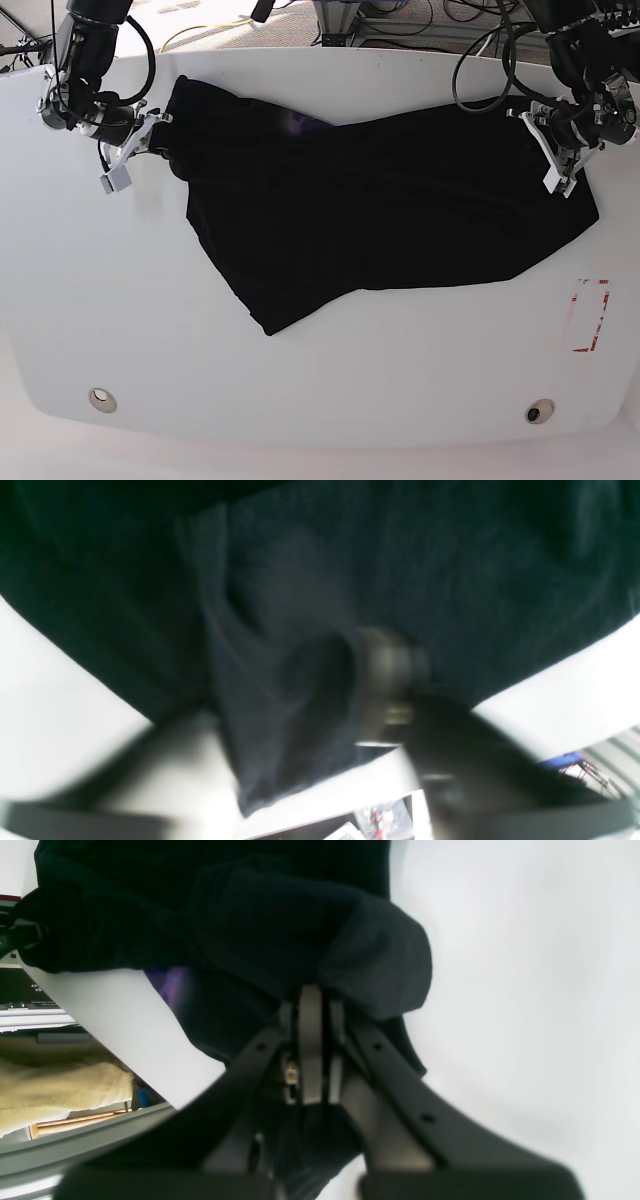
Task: Fold the T-shirt properly
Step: 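Regrasp the shirt edge with the left gripper and tug it taut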
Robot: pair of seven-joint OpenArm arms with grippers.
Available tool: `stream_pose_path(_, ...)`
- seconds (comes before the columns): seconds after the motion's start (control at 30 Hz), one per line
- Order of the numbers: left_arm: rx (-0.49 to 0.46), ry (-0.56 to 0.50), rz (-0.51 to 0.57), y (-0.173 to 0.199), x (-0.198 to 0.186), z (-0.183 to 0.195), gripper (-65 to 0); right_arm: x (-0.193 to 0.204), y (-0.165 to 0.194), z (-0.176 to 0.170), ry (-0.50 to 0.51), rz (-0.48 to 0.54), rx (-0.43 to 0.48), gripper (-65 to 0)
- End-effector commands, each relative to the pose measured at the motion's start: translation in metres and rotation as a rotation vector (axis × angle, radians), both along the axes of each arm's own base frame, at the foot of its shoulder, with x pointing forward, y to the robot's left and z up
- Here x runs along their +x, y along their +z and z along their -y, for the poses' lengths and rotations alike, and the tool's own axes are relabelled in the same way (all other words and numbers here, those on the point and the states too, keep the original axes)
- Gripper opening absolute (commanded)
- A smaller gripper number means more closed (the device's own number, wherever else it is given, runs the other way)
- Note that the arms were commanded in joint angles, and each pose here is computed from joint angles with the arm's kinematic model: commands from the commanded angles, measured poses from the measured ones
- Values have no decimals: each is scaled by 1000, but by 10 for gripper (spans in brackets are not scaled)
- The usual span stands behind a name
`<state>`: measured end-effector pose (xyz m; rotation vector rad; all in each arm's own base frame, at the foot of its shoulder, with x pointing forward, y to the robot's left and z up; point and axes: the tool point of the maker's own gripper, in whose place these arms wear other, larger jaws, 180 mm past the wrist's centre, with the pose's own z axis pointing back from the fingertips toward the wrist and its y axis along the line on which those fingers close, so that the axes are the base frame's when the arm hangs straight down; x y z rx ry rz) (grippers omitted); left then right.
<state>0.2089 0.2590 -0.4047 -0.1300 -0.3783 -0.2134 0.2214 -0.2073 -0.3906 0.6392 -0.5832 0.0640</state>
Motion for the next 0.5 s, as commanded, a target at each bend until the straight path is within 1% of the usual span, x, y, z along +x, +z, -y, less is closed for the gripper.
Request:
stream_pose_path(0.0,-13,3,64,9,12,1,-621,10,13,6,-6,49,-2,-650)
stream_pose_path(0.03,-16,5,73,9,13,2,-643,10,13,6,-6,49,-2,-650)
stream_pose_path(0.27,38,19,52,5,10,-8,-650,9,13,5,-1,48,-4,-650)
stream_pose_path(0.33,57,34,82,14,13,-14,-650,8,13,5,1,47,-6,-650)
stream_pose_path(0.37,64,36,115,22,17,-15,-650,8,13,5,5,42,-8,-650)
stream_pose_path(0.47,99,20,169,39,25,-15,-650,5,13,3,27,27,-16,-650)
